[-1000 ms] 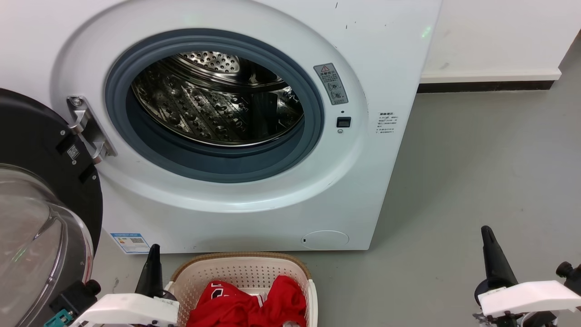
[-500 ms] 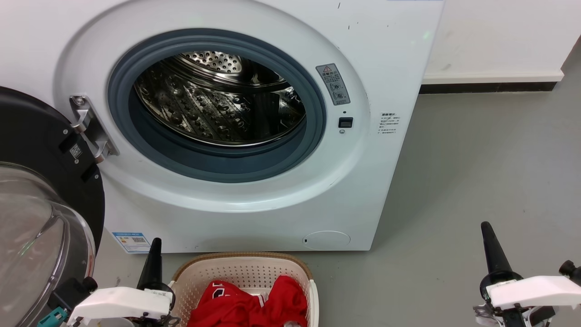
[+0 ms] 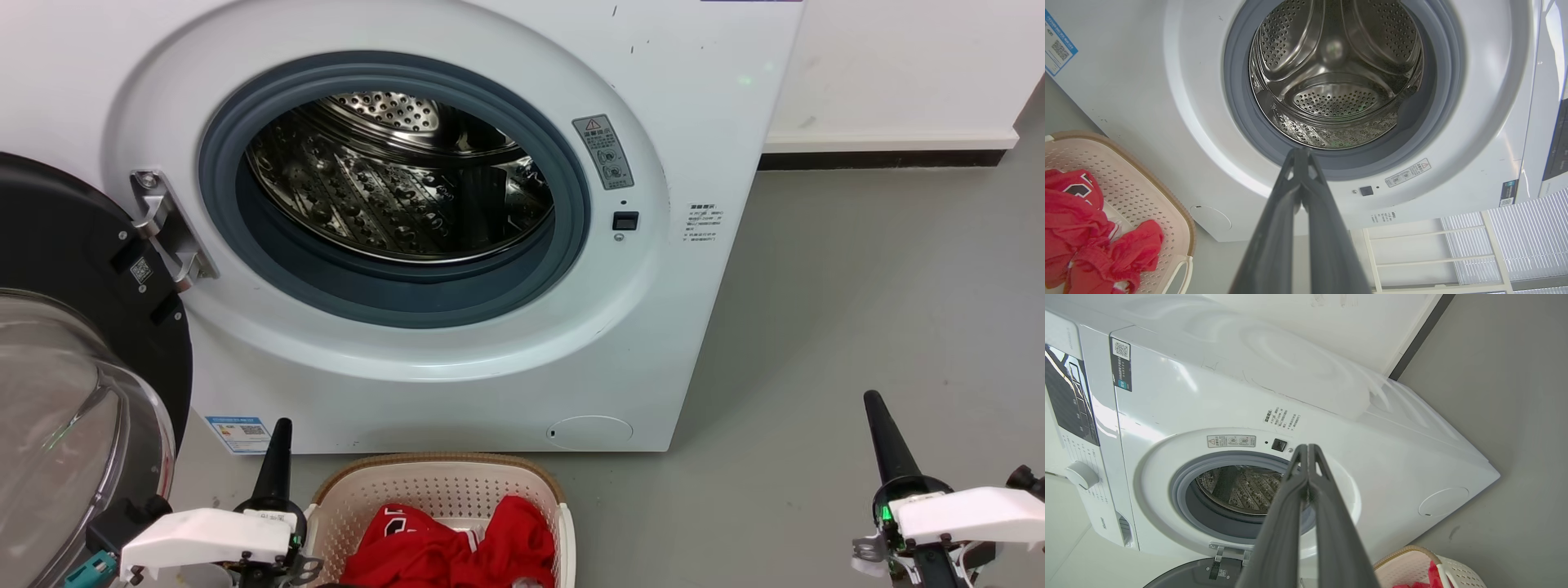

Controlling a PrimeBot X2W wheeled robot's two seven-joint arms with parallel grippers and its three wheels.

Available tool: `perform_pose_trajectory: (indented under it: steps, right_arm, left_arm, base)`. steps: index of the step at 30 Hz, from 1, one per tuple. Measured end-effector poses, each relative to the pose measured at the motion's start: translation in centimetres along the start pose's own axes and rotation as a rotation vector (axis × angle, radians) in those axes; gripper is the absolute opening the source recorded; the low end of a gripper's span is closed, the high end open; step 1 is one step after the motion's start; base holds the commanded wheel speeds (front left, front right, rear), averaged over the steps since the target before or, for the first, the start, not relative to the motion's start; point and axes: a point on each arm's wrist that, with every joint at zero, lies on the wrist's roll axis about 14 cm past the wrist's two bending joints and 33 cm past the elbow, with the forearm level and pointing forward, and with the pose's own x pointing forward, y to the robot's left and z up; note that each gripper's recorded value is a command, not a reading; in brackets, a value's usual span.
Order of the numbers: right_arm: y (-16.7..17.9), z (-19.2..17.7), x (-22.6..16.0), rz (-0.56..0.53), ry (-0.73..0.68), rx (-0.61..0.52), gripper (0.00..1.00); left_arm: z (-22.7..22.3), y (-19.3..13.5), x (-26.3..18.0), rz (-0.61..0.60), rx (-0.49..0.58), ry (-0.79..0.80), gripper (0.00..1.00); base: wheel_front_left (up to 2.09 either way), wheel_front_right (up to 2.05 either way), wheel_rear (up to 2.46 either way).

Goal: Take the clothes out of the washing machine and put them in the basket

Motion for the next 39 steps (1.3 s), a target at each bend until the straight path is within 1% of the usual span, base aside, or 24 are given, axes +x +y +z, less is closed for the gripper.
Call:
perform_pose_trajectory:
  steps: [3,4,12,39]
  right_arm:
    - [0.1,0.0,0.1,0.002,0.003,0.030,0.00]
    - [0.1,0.0,0.2,0.003,0.004,0.059,0.00]
    - [0.3,-0.1,0.4,0.007,0.012,0.133,0.00]
    - [1.1,-0.2,1.1,0.035,0.035,0.353,0.00]
  left_arm:
    - [0.0,-0.1,0.0,-0.004,-0.030,0.002,0.00]
    - [0.1,-0.1,0.1,-0.006,-0.059,0.004,0.00]
    - [0.3,-0.6,0.3,-0.023,-0.134,0.004,0.00]
    - [0.8,-1.5,0.6,-0.068,-0.348,0.011,0.00]
  base:
    - [0.00,0.00,0.00]
    - [0.00,0.00,0.00]
    - [0.00,0.00,0.00]
    - [0.00,0.00,0.00]
